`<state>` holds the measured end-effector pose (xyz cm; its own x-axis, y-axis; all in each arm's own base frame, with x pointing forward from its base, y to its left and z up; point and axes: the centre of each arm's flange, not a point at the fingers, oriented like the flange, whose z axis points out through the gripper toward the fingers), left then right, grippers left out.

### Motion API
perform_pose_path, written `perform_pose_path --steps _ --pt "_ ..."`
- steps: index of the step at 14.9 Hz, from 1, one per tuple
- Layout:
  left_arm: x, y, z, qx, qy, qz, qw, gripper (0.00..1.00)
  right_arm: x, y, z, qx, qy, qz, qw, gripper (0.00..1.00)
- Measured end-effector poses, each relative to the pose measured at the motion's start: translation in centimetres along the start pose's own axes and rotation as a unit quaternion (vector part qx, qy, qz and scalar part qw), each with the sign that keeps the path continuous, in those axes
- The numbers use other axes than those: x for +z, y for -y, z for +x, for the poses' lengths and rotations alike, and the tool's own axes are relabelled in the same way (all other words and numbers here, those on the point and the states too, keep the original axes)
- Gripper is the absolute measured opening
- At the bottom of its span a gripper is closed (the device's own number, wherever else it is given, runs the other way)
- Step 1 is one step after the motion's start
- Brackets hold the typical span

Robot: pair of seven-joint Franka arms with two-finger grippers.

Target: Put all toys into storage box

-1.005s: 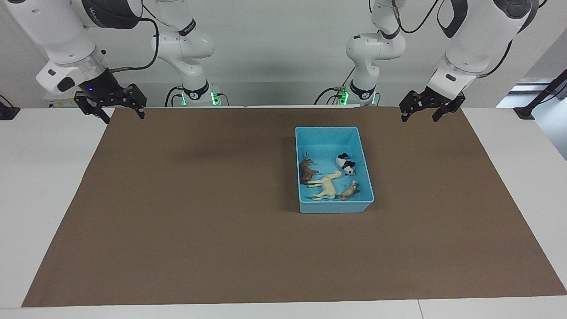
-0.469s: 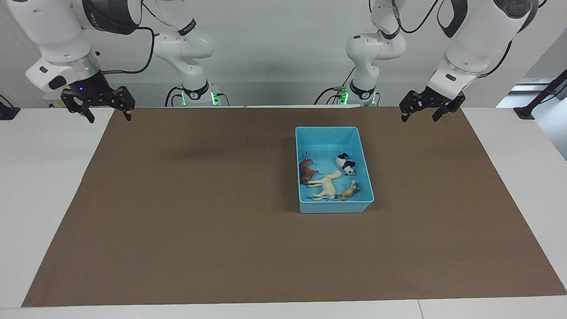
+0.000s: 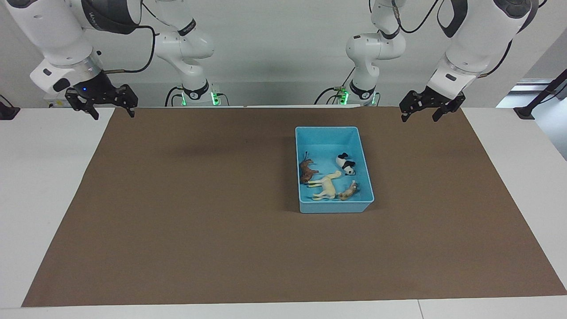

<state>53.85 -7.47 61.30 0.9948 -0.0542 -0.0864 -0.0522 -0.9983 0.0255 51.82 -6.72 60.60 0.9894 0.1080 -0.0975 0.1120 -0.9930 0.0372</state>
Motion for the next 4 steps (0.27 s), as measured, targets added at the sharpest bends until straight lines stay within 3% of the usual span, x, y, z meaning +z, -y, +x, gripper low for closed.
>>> perform_pose_path --steps 4 --pt "0.0 0.0 0.0 0.0 0.0 0.0 1.0 1.0 -0.21 0.01 -0.1 0.0 0.0 0.002 1.0 1.0"
